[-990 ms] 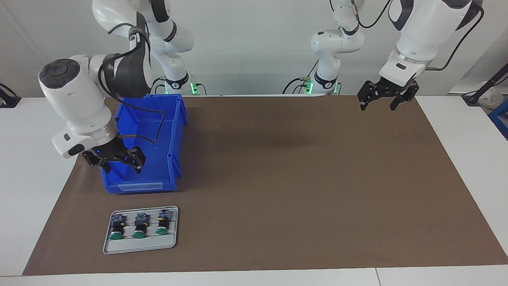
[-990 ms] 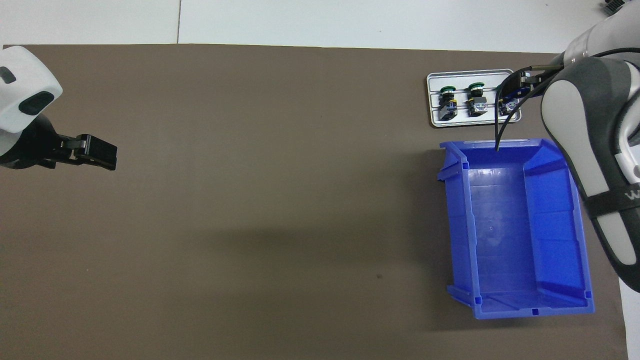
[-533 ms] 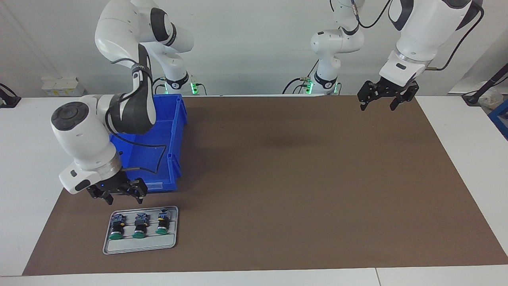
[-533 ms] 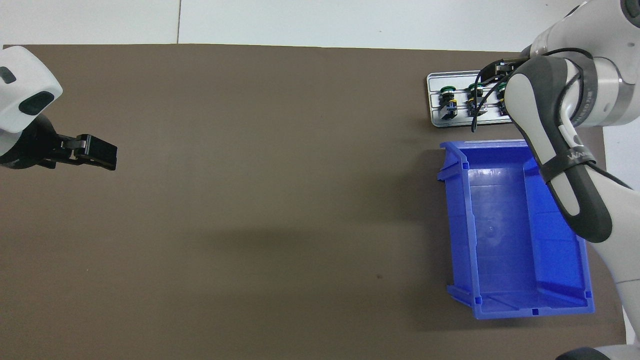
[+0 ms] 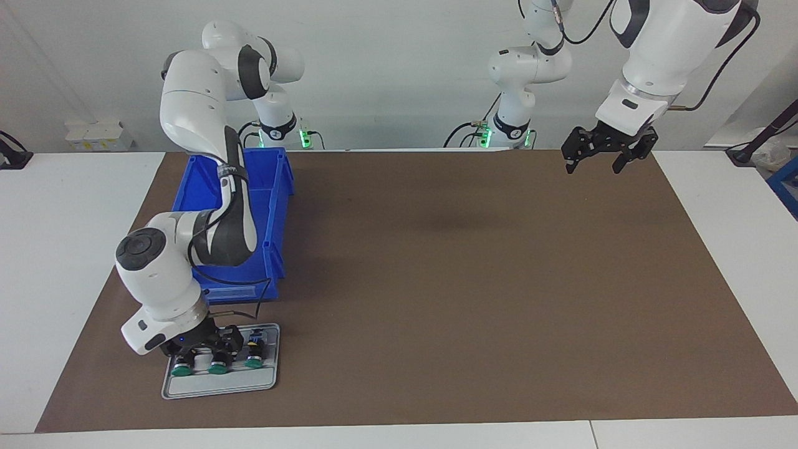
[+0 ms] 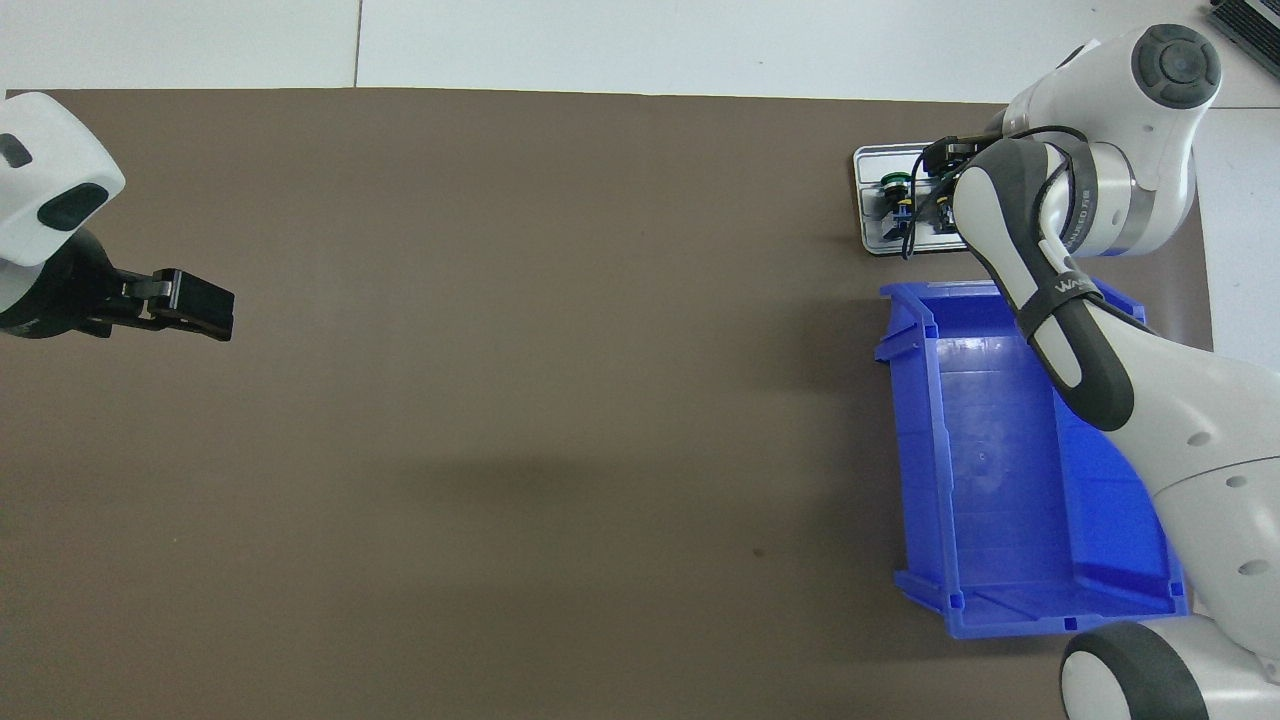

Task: Place and press button with both arms
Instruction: 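Grasp the middle green-capped button with the right gripper and lift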

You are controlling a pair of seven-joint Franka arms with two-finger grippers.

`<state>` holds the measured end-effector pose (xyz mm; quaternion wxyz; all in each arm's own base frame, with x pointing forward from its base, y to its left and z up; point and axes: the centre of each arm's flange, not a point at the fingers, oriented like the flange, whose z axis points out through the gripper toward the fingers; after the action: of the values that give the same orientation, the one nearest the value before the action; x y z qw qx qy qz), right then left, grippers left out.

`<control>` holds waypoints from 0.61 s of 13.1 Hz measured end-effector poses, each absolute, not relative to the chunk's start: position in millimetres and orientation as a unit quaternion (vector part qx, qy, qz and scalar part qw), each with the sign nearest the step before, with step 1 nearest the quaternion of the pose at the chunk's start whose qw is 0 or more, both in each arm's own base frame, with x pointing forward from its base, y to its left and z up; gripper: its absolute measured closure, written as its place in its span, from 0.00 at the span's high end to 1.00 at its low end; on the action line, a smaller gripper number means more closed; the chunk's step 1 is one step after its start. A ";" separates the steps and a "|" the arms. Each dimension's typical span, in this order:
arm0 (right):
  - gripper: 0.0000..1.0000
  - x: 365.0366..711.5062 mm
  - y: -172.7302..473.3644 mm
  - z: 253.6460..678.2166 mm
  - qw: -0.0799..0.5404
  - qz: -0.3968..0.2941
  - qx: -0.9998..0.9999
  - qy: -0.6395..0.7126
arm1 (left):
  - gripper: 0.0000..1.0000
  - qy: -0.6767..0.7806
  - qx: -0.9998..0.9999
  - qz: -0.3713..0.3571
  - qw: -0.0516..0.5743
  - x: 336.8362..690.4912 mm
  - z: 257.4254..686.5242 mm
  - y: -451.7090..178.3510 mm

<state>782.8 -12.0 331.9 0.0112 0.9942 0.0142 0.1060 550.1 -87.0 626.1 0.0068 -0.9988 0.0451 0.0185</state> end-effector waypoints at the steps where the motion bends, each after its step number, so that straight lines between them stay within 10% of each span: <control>1: 0.92 783.5 -11.8 330.0 0.011 0.108 0.994 0.014 | 1.00 0.045 -0.999 0.018 0.007 550.1 626.1 -87.0; 8: 0.87 777.3 -17.3 301.7 0.006 0.103 0.995 0.009 | 1.00 0.045 -0.999 0.018 0.007 550.1 626.1 -87.0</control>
<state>777.3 -17.3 301.7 0.0055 0.9946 0.0088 0.1030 550.1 -87.0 626.1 0.0068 -0.9988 0.0451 0.0185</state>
